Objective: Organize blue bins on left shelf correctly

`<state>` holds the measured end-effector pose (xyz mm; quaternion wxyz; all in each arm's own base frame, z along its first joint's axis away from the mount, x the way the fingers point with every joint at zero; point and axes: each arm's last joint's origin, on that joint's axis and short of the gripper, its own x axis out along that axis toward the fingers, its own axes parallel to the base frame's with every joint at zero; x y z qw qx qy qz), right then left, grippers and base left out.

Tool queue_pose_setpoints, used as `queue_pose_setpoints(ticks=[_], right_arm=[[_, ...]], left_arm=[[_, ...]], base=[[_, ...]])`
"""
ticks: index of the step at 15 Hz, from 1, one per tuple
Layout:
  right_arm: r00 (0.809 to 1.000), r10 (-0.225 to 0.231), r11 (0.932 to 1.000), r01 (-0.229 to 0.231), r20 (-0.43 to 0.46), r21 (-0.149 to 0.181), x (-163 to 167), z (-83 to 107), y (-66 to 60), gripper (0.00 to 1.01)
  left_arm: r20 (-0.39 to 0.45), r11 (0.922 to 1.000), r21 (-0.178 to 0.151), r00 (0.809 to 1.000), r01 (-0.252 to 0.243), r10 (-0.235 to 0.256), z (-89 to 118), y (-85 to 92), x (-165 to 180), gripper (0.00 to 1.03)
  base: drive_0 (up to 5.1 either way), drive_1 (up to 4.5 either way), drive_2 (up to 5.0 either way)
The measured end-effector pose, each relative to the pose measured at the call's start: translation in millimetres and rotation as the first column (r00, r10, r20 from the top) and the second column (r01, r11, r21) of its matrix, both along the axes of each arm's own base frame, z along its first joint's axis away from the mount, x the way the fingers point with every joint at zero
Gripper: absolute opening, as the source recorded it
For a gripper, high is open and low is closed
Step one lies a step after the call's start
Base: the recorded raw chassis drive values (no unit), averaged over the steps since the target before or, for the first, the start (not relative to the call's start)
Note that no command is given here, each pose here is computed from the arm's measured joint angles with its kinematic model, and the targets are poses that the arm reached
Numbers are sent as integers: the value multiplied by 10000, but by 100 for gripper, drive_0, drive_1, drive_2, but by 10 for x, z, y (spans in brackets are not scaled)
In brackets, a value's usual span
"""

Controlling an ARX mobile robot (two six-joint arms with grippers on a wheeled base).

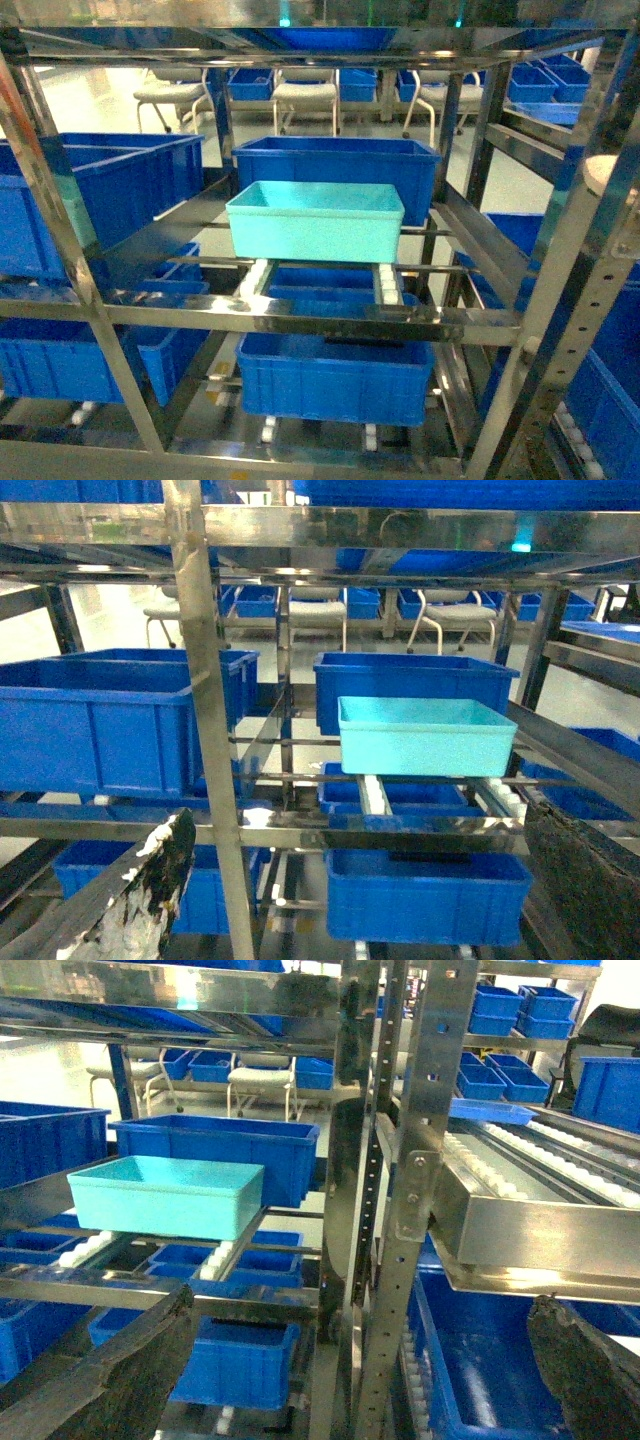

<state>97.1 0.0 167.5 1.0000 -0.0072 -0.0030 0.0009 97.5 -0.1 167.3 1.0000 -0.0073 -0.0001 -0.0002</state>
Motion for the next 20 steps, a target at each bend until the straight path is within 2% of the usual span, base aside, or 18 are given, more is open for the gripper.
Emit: queue_pose_setpoints(ticks=[8, 20], right_arm=[[10000, 0, 10000, 0, -4, 0, 0, 0, 0, 98], [10000, 0, 10000, 0, -11, 0, 0, -1, 0, 98]], left_arm=[[-11, 10000, -4, 10000, 0, 0, -1, 0, 0, 98], [-15, 10000, 0, 10000, 4, -4, -1, 0, 0, 98]], base=[[393, -443, 63], [493, -291, -173]])
